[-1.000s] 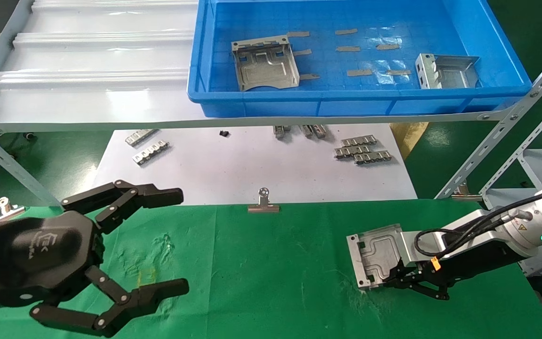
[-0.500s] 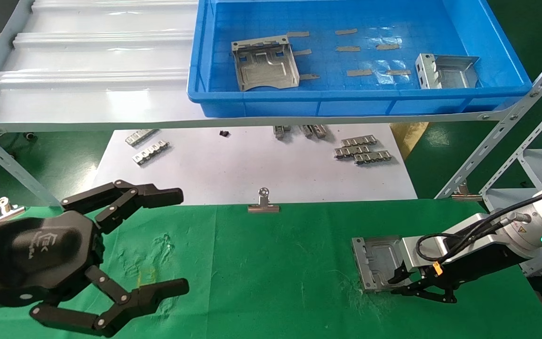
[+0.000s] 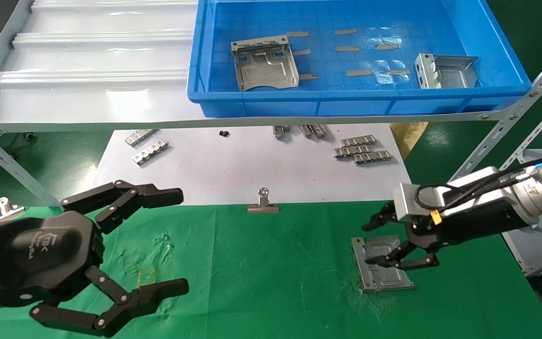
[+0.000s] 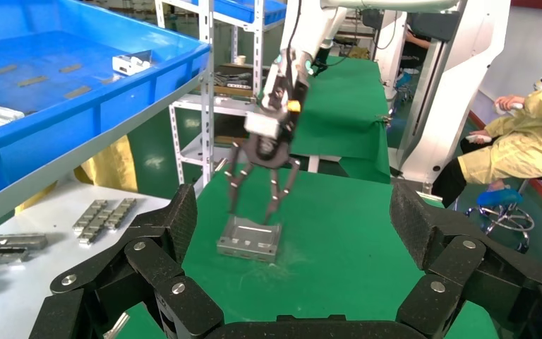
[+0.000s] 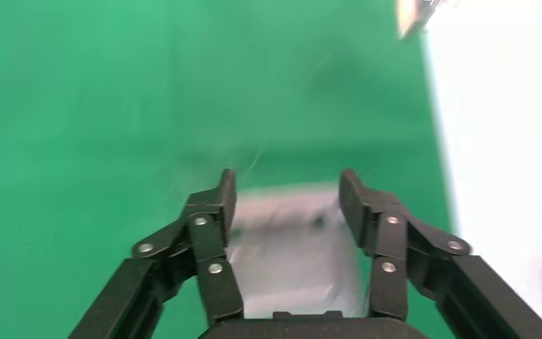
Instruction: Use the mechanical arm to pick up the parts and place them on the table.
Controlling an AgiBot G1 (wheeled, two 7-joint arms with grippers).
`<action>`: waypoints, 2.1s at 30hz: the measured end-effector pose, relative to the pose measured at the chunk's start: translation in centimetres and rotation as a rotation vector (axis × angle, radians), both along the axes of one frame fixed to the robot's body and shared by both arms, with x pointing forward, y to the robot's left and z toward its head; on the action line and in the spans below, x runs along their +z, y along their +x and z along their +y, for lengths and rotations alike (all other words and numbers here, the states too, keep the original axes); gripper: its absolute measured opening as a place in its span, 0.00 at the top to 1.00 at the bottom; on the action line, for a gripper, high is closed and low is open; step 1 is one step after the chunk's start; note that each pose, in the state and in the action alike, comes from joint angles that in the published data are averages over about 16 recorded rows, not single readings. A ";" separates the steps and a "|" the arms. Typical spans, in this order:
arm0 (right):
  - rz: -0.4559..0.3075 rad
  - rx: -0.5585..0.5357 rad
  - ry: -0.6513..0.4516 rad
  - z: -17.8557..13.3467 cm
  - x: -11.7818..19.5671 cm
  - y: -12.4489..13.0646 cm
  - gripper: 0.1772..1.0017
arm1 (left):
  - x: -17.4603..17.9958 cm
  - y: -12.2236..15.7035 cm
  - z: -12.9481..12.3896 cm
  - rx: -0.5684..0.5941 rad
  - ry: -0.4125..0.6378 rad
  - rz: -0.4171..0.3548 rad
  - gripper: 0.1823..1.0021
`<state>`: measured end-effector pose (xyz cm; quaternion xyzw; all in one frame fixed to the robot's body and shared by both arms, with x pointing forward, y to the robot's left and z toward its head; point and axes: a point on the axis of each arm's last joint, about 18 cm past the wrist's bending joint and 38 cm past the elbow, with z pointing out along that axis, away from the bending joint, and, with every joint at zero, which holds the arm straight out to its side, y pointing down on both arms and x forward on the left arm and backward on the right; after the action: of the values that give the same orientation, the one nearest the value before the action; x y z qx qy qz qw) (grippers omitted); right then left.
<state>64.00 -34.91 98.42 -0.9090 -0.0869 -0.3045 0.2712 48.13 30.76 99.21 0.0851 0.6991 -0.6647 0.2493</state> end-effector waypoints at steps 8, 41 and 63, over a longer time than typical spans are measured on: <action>-0.017 0.005 0.047 0.4 0.9 -0.1 0.40 | 0.0 0.0 0.0 0.000 0.000 0.000 0.00; 0.017 0.163 0.471 4.8 -2.1 -2.9 0.00 | 0.0 0.0 0.0 0.000 0.000 0.000 0.00; 0.027 0.273 0.745 4.9 -0.5 -10.3 0.00 | 0.0 0.0 0.0 0.000 0.000 0.000 0.00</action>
<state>53.66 -30.01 97.90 -0.7324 -0.0871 -0.2642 0.6214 48.13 30.77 99.21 0.0850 0.6991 -0.6648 0.2493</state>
